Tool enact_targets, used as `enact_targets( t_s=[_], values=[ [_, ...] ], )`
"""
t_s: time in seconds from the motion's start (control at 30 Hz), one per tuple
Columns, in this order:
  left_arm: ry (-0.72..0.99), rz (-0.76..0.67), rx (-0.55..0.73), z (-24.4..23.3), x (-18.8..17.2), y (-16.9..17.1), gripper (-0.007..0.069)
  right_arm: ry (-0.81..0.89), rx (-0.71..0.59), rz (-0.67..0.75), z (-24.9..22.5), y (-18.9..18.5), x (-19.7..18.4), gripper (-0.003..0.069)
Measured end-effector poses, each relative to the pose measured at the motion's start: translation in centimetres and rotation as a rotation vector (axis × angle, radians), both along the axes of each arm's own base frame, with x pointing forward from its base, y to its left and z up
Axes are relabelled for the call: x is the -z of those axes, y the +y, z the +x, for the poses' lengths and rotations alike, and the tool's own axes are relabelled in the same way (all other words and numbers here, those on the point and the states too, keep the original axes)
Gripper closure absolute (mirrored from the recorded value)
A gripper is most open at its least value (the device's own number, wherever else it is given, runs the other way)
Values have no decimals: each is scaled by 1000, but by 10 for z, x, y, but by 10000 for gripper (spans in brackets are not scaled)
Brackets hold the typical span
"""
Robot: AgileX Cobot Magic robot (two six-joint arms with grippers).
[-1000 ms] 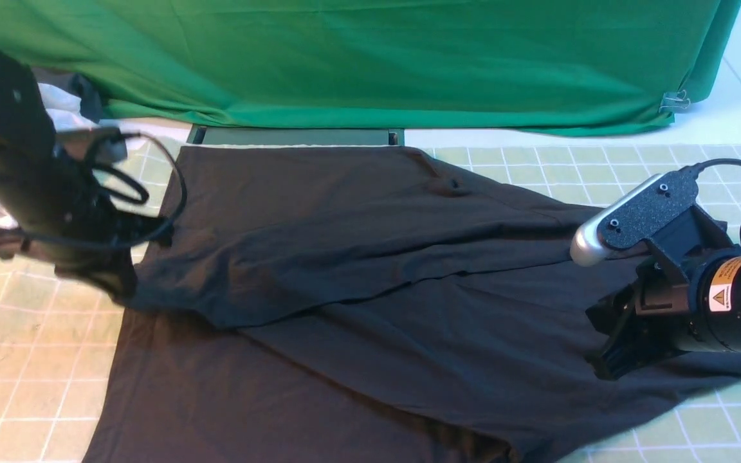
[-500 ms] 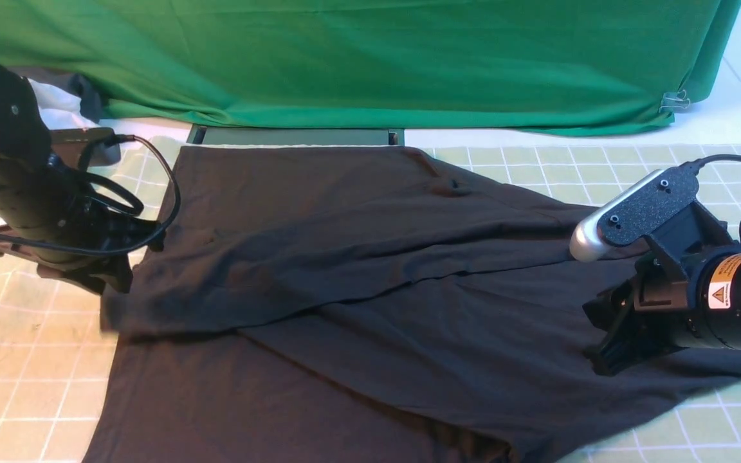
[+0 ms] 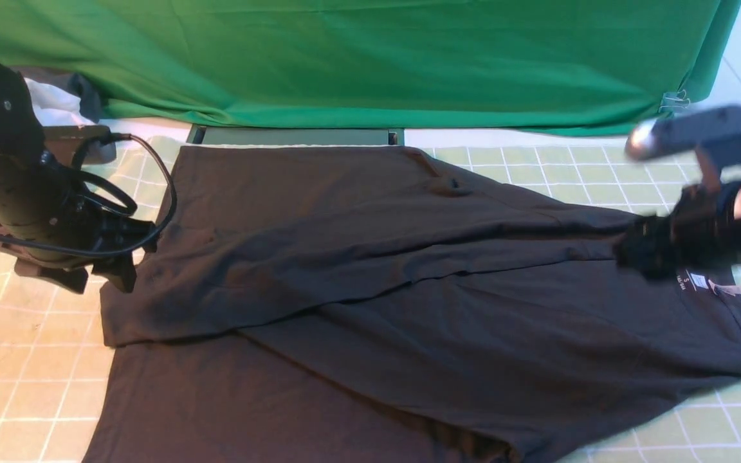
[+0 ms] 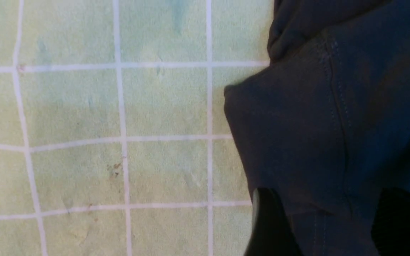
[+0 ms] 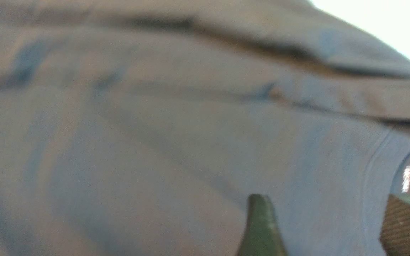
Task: Fold a long-sleeved shirt over a green coffee tablecloth.
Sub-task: 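Fold the left side of the dark shirt inward over its body with the left gripper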
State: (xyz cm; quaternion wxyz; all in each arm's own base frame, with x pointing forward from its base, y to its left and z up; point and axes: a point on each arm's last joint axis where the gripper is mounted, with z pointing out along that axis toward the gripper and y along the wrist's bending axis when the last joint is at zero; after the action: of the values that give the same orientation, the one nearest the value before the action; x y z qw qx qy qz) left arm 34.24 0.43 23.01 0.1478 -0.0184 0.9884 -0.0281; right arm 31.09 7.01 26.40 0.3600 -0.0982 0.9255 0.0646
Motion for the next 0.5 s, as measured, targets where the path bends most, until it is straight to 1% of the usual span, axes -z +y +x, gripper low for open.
enact_targets(
  t_s=[0.07,0.13,0.23,0.27,0.3,0.33,0.5],
  values=[
    [-19,0,-2,2,-1,0,279,27,54,34,18,-7,8,164],
    [-30,0,-3,3,-1,0,279,51,91,65,32,-11,16,165],
    [-37,0,-3,3,-1,0,279,97,143,88,55,-19,36,193],
    [-37,0,-4,3,-1,0,279,122,159,87,65,-23,48,207],
    [-37,0,-4,3,-1,0,279,125,161,88,66,-24,49,209],
    [-38,0,-4,3,-1,0,279,153,172,86,74,-26,62,220],
    [-39,-4,-5,3,-1,0,279,218,187,80,94,-31,87,235]
  ],
)
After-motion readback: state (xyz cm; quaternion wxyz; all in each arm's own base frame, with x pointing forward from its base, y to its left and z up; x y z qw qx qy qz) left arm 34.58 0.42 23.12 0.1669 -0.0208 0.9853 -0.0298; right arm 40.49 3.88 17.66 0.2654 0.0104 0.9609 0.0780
